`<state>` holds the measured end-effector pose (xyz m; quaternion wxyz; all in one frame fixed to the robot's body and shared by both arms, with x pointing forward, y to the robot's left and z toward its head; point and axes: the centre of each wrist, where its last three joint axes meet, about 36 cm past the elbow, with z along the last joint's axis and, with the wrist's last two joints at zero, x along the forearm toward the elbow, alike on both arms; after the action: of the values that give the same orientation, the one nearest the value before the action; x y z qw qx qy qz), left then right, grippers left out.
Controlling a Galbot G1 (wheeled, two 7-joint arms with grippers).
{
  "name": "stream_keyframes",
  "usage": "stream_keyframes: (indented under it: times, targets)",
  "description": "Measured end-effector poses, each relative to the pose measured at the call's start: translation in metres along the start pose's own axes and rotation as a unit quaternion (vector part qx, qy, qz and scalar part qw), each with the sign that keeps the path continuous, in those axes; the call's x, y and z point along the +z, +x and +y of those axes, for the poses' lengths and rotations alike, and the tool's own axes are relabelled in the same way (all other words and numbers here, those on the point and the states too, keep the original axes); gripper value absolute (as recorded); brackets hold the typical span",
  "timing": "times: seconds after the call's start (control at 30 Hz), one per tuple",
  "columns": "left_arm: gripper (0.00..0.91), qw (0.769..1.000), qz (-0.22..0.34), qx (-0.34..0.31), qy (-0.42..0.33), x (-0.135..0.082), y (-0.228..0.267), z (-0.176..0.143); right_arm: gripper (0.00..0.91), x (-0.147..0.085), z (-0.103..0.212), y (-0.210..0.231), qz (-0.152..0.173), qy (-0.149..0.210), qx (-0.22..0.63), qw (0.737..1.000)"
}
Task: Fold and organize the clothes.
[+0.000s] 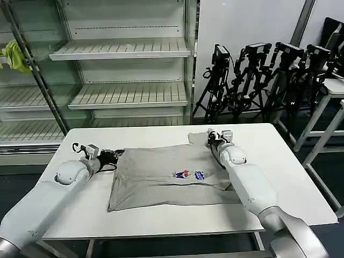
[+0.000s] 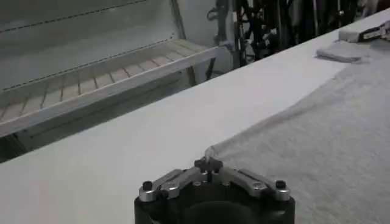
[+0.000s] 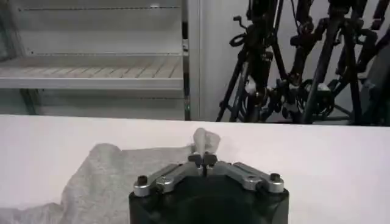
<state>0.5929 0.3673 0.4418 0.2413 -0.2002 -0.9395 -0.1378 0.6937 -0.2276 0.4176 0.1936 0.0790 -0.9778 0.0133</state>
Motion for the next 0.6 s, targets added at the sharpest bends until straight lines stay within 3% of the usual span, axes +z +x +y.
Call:
stream_keyframes:
  times: [0.6]
  targets:
    - [0.04, 1.0, -0.02, -0.008, 0.011, -0.011, 0.026, -0.001, 0.0, -0.007, -0.008, 0.027, -0.036, 0.006, -0.004, 0.999]
